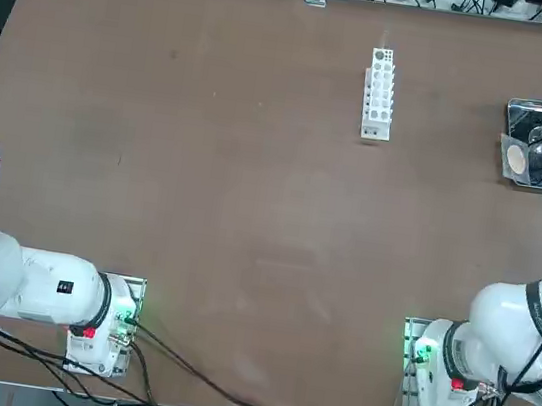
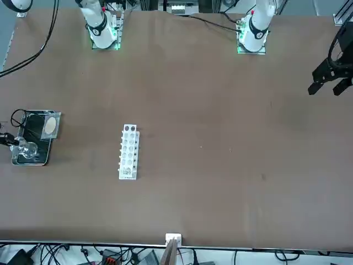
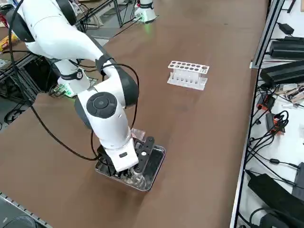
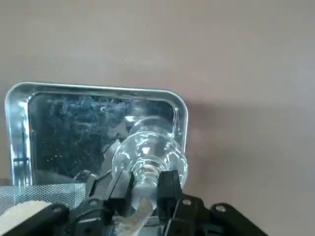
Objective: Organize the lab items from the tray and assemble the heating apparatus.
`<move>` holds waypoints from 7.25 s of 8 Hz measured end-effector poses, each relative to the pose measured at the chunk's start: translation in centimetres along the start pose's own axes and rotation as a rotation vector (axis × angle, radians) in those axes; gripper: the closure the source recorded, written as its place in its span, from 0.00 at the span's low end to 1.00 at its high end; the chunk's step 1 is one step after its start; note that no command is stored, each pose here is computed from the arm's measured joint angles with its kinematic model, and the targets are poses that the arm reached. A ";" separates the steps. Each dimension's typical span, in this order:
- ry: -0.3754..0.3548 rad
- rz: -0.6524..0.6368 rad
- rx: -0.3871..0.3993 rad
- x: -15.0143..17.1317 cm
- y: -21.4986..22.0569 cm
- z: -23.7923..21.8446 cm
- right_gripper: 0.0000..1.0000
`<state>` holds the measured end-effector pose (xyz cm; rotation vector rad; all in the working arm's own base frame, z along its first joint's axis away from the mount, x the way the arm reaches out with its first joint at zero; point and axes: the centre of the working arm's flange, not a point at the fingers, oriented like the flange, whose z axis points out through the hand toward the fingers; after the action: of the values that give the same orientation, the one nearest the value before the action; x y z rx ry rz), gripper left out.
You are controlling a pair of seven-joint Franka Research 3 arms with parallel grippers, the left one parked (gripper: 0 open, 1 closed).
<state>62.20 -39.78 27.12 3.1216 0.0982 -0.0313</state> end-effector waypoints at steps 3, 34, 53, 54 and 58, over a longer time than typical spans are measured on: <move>0.011 -0.024 0.010 3.3 -2.4 -6.5 0.70; 0.046 0.417 0.007 -5.5 -15.9 -10.3 0.08; 0.054 0.860 0.076 -9.0 -5.3 -2.8 0.53; 0.054 0.861 0.076 -9.0 -5.3 -2.8 0.53; 0.050 0.861 0.077 -9.0 -5.3 -2.8 0.59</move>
<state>52.95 -34.95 30.00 2.9411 -1.2417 0.0574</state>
